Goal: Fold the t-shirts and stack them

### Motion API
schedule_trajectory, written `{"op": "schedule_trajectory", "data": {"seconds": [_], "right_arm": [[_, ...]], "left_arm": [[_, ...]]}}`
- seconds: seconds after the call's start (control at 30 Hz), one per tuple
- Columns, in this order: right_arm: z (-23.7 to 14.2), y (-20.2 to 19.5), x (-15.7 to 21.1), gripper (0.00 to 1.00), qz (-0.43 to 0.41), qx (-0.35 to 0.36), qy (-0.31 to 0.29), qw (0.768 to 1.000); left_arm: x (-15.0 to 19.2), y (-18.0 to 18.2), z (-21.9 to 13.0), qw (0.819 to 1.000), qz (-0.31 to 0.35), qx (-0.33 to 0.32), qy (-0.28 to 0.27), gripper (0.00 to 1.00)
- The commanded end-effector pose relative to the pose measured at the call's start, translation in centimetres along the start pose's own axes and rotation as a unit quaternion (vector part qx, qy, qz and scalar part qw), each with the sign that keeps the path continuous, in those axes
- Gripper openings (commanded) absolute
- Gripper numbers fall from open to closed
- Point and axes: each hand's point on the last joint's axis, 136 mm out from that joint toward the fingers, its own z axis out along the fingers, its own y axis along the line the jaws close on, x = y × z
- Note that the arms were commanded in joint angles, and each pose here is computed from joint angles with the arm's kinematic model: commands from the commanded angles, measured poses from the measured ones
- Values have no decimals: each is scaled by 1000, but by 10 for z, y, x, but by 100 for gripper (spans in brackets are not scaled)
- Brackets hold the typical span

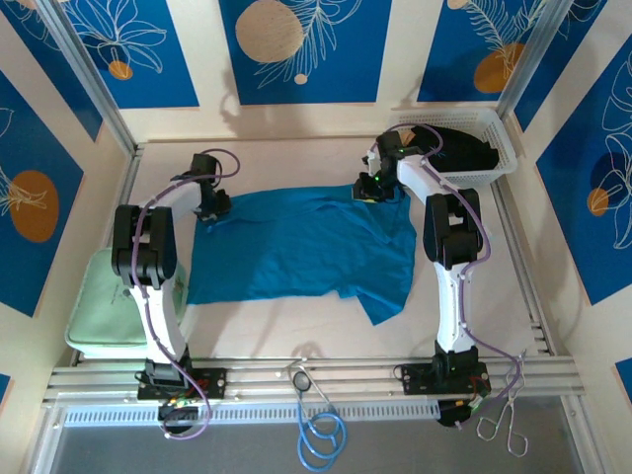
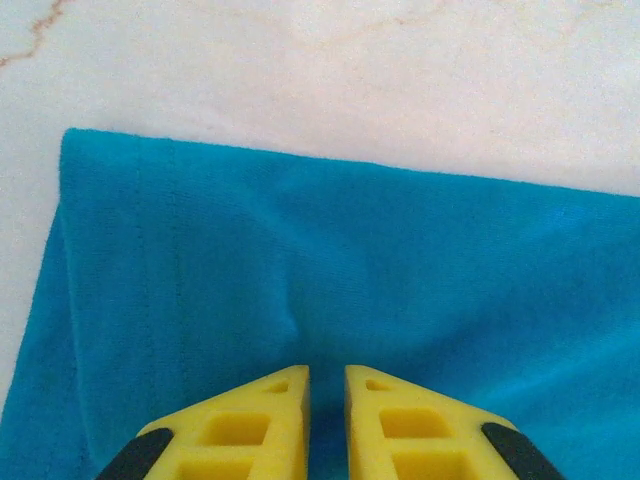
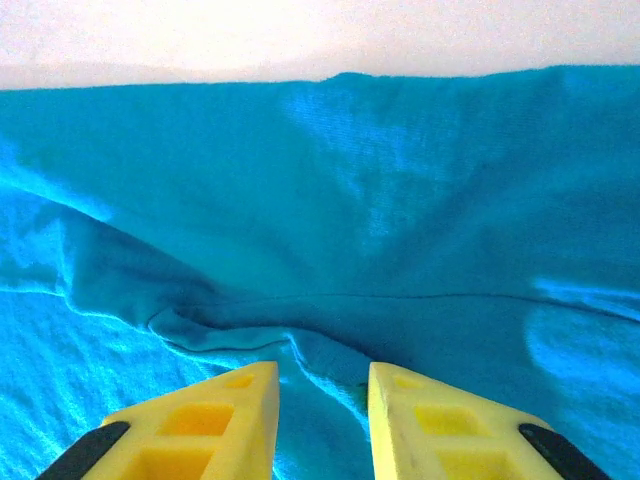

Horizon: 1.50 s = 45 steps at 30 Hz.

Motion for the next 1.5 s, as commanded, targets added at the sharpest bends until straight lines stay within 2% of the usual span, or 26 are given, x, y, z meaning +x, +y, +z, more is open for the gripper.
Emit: {"op": "schedule_trajectory", "data": {"seconds": [0.0, 0.23, 0.43, 0.67, 0.87, 0.9, 1.2, 1.47], "right_arm": [[-2, 7, 13, 32, 0, -5, 21, 1000], [1, -13, 16, 43, 3, 57, 26, 998], [4, -13, 16, 43, 1, 59, 28, 998], [7, -2, 11, 28, -2, 34, 26, 999], [4, 3, 8, 1, -1, 25, 23, 999], [1, 6, 8, 0, -2, 24, 20, 1000], [-29, 45, 29, 0, -8, 44, 0, 999], [-12, 61, 80, 0, 16, 107, 18, 994]], "left_arm": [[-5, 4, -12, 1000, -3, -5, -6, 17], [-7, 3, -23, 1000, 0, -1, -16, 18], [-9, 1, -26, 1000, 1, 3, -19, 18], [-7, 3, -25, 1000, 2, 0, -16, 18], [-9, 3, -33, 1000, 8, -1, -22, 18], [-9, 3, -36, 1000, 9, -1, -24, 18], [-17, 15, -86, 996, 32, -25, -78, 18], [-17, 15, -99, 994, 46, -18, -101, 18]]}}
